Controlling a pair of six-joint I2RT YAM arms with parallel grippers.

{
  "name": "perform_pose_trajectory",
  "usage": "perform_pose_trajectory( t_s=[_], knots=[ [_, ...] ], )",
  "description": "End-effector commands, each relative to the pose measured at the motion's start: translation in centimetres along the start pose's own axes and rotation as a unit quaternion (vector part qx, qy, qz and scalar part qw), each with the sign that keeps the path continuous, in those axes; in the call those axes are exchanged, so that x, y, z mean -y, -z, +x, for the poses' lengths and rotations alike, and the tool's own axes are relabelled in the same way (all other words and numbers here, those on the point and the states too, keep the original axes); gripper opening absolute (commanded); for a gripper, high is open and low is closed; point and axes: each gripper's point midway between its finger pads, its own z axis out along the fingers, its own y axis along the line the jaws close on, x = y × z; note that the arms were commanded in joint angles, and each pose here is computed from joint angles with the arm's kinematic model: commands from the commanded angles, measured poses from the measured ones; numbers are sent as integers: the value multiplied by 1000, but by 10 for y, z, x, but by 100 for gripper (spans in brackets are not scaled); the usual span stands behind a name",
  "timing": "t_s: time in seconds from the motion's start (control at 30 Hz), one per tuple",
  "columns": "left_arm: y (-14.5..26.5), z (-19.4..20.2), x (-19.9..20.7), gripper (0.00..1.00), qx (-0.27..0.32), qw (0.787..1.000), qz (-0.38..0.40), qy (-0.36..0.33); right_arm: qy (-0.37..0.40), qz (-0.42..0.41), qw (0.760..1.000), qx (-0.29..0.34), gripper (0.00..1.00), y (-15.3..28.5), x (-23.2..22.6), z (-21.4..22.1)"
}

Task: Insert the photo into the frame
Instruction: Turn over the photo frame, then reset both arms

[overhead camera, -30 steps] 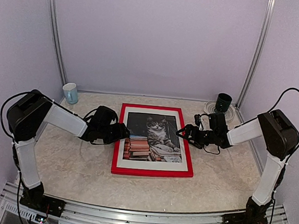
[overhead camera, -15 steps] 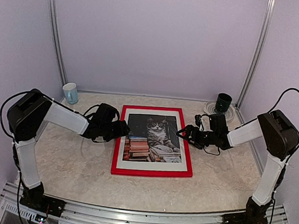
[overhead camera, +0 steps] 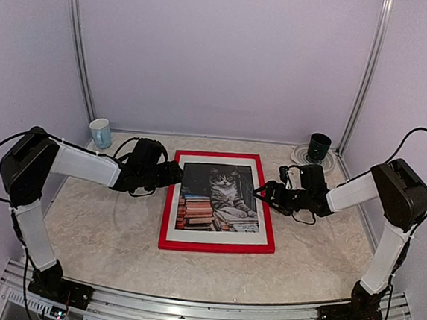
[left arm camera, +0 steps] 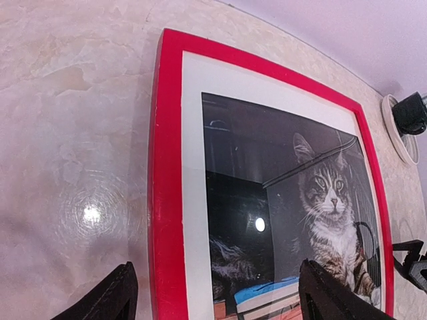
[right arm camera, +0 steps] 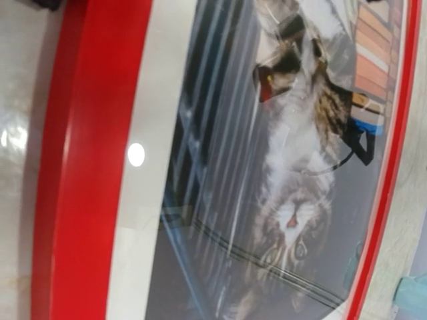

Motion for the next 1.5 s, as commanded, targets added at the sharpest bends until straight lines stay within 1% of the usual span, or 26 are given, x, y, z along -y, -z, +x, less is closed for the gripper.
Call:
perform_pose_trajectory(
  t_s=[0.0,0.1,0.13,0.23,0.33,0.47,0.53,0.63,0.73,0.87,0.93,1.0,1.17,1.27,1.37,1.47],
  knots=[
    [23,-18,-3,85,28,1000,-10,-10,-31,74,996,-37,99,11,25,30],
    [38,-19,-7,98,36,999,-11,-11,-14,117,993,-20,99,30,27,21],
    [46,-22,-6,99,42,999,-7,-12,-5,129,992,-11,99,38,26,17],
    [64,-23,-5,99,52,998,-3,-23,33,164,986,26,99,68,16,-1],
    [89,-31,1,99,75,996,0,-42,87,183,977,63,99,101,-1,-16],
    [127,-43,7,99,112,991,5,-66,141,210,961,108,99,146,-16,-27],
    [140,-44,4,99,122,990,0,-71,163,225,952,125,99,165,-19,-29],
    [157,-42,-5,99,131,989,-4,-75,199,224,945,135,99,185,-28,-24],
    [174,-42,-14,99,148,986,-7,-80,238,197,938,155,99,205,-44,-17],
    [199,-38,-33,99,179,981,-10,-75,252,174,929,209,99,237,-65,-17],
    [217,-38,-40,99,204,977,3,-61,255,161,923,240,99,253,-76,-19],
    [231,-36,-48,99,216,975,8,-50,251,164,917,264,99,267,-80,-21],
    [264,-41,-57,99,249,968,23,-26,278,137,905,292,99,287,-101,-21],
    [270,-41,-64,99,252,967,8,-23,285,131,896,313,99,296,-105,-20],
    [269,-41,-65,99,252,968,-3,-25,287,142,888,331,99,305,-104,-23],
    [269,-44,-64,99,255,967,-5,-26,280,155,884,340,99,310,-101,-24]
  ],
)
